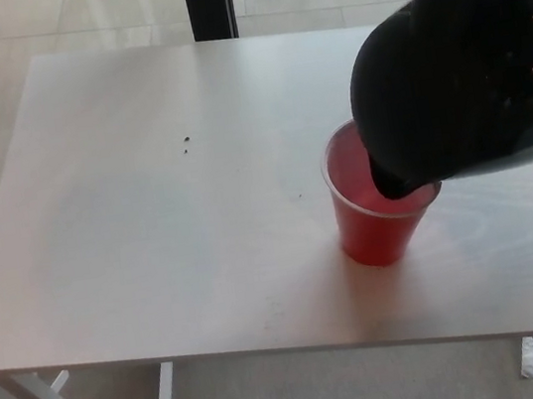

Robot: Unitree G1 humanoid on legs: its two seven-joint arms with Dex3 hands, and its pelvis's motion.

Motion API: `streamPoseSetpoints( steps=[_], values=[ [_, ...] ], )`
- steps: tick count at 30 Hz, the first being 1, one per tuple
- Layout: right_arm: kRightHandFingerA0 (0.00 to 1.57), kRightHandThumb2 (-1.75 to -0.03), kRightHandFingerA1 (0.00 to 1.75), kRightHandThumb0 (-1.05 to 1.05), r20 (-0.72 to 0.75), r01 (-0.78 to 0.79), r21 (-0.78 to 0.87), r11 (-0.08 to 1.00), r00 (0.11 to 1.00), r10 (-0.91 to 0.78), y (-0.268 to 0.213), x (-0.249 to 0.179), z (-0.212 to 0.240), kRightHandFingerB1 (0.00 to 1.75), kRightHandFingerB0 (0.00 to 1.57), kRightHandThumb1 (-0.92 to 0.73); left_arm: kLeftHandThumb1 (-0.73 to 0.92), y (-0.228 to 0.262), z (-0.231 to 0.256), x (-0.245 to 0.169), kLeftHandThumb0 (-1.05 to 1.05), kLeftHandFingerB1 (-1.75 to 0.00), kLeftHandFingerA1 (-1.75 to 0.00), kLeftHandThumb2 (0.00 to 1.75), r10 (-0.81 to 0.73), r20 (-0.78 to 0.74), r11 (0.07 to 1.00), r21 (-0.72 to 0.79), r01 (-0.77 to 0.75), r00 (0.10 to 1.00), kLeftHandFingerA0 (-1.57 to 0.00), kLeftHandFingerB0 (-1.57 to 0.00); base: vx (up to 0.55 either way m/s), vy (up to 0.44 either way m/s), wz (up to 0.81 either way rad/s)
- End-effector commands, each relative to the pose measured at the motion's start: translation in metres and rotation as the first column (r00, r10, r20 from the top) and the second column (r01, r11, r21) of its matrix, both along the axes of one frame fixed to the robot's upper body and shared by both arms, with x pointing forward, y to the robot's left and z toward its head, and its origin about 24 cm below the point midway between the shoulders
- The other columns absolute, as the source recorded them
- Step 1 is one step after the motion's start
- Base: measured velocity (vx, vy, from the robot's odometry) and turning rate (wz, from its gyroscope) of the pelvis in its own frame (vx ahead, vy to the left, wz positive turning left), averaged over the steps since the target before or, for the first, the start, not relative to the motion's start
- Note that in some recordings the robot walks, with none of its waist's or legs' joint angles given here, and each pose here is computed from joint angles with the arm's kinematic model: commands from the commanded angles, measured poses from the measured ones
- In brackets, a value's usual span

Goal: The robot uses its right hand to lift up a kettle kept on the middle of the desk by its handle and tilt it into a glass kept next to it to pour out water

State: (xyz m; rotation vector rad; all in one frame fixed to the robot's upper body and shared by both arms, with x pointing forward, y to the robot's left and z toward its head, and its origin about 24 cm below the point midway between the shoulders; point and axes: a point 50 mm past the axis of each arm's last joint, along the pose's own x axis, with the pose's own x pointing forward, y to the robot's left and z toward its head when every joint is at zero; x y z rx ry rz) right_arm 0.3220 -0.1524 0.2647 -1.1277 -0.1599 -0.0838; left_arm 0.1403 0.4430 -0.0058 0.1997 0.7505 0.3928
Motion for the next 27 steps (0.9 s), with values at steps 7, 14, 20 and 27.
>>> streamPoseSetpoints(
  steps=[7,14,20,27],
  values=[
    [0.93,-0.81,1.75,-0.28,-0.012,-0.082,-0.083,0.993,0.997,0.082,0.028,-0.004,-0.009,1.68,0.63,-0.66,0.92,0.005,0.004,-0.002,-0.82,-0.55,-0.58,0.67,0.000,-0.022,1.000,0.015,0.000,1.000,-0.43,-0.27,0.00,0.000,0.00],
    [1.16,-0.85,1.73,-0.23,0.030,-0.128,-0.105,0.986,0.991,0.131,0.035,-0.005,-0.014,1.40,0.77,-0.65,0.91,0.004,0.004,-0.002,-0.83,-0.56,-0.59,0.67,0.001,-0.019,1.000,0.004,-0.001,1.000,-0.41,-0.25,0.00,0.000,0.00],
    [0.89,-0.87,1.75,-0.26,0.024,-0.154,-0.098,0.983,0.987,0.157,0.037,-0.007,-0.016,1.50,0.67,-0.61,0.92,0.004,0.003,-0.003,-0.83,-0.55,-0.59,0.67,0.002,-0.027,1.000,0.012,-0.002,1.000,-0.43,-0.27,0.00,0.000,0.00],
    [0.93,-0.82,1.75,-0.28,0.020,-0.102,-0.085,0.991,0.994,0.104,0.029,-0.005,-0.013,1.70,0.63,-0.66,0.92,0.005,0.003,-0.006,-0.83,-0.56,-0.59,0.67,0.005,-0.020,1.000,-0.008,-0.005,1.000,-0.41,-0.25,0.00,0.000,0.00]
  ],
)
